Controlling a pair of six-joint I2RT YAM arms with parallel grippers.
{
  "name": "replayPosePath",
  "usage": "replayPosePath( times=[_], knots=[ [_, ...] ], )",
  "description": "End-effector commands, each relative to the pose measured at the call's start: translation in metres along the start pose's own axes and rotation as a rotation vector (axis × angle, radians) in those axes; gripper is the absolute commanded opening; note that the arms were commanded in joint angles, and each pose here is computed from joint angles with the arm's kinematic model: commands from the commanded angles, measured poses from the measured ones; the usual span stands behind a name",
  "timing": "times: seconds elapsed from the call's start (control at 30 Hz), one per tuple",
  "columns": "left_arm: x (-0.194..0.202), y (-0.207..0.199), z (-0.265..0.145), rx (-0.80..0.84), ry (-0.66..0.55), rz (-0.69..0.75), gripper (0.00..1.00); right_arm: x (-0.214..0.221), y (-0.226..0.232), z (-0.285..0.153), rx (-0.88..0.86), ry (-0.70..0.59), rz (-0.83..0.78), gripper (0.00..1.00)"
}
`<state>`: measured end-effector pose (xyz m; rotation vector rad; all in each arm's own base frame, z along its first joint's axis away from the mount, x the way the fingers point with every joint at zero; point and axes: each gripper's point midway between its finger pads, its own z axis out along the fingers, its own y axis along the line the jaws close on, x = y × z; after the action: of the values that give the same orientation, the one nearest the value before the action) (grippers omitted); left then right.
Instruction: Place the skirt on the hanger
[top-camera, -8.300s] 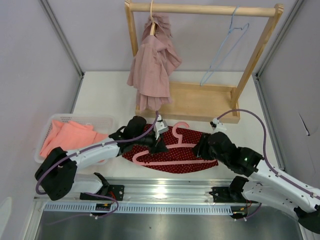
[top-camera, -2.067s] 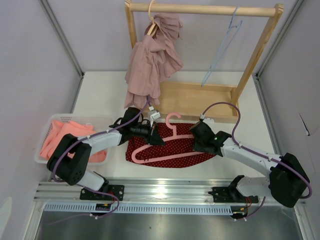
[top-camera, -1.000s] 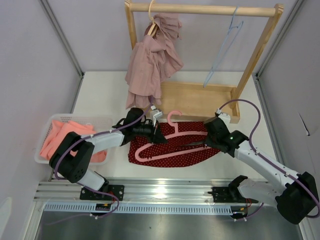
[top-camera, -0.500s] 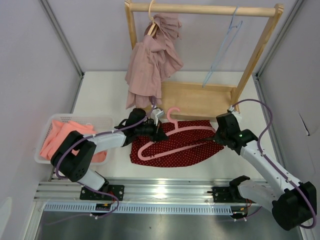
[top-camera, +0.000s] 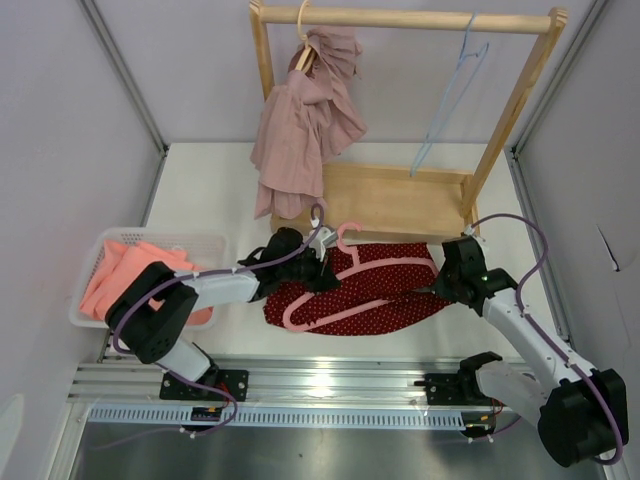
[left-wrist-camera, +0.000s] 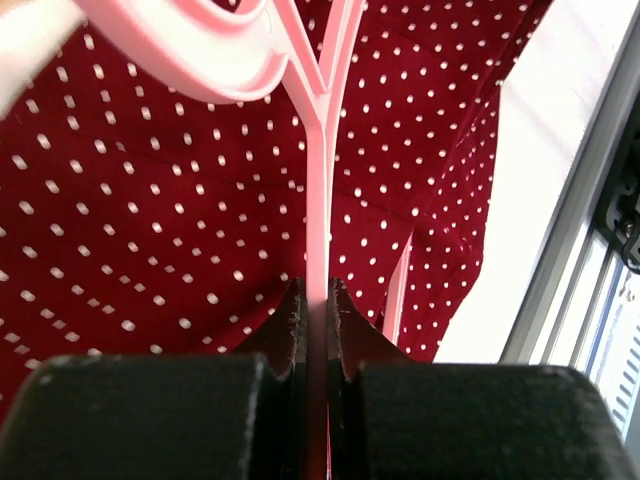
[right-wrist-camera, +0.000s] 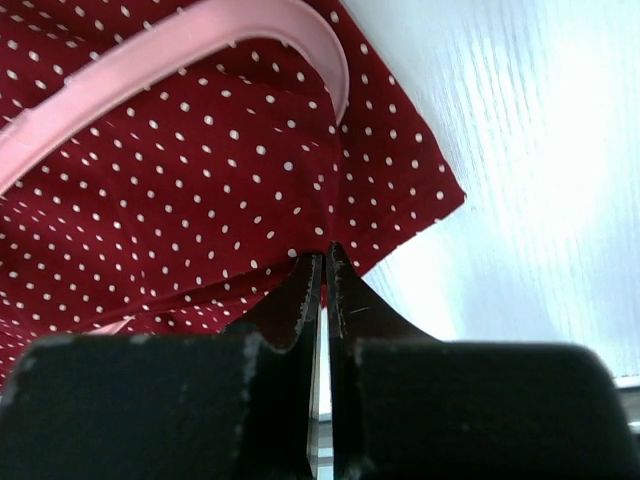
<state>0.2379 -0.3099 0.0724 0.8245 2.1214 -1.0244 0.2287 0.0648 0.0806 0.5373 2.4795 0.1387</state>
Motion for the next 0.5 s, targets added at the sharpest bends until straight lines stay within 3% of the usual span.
replayPosePath(
  times=[0.0, 0.13, 0.27, 0.3, 0.4, 0.47],
  knots=[
    [0.032, 0.003, 0.002, -0.048, 0.056, -0.058, 0.00, -0.012, 0.009, -0.002, -0.043, -0.048, 0.038, 0.06],
    [0.048, 0.004, 0.007, -0.070, 0.080, -0.061, 0.00, -0.014, 0.015, -0.003, -0.060, -0.049, 0.040, 0.10],
    [0.052, 0.011, 0.010, -0.100, 0.069, -0.071, 0.00, -0.012, 0.022, -0.013, -0.079, -0.071, 0.025, 0.24],
    [0.051, 0.012, 0.010, -0.105, 0.063, -0.068, 0.00, -0.011, 0.023, -0.016, -0.082, -0.075, 0.028, 0.34],
    [0.047, 0.016, 0.010, -0.130, 0.058, -0.048, 0.00, -0.008, 0.038, -0.032, -0.136, -0.113, 0.009, 0.47],
    [0.045, 0.018, 0.010, -0.140, 0.056, -0.041, 0.00, -0.003, 0.055, -0.044, -0.195, -0.125, -0.022, 0.50]
  ],
)
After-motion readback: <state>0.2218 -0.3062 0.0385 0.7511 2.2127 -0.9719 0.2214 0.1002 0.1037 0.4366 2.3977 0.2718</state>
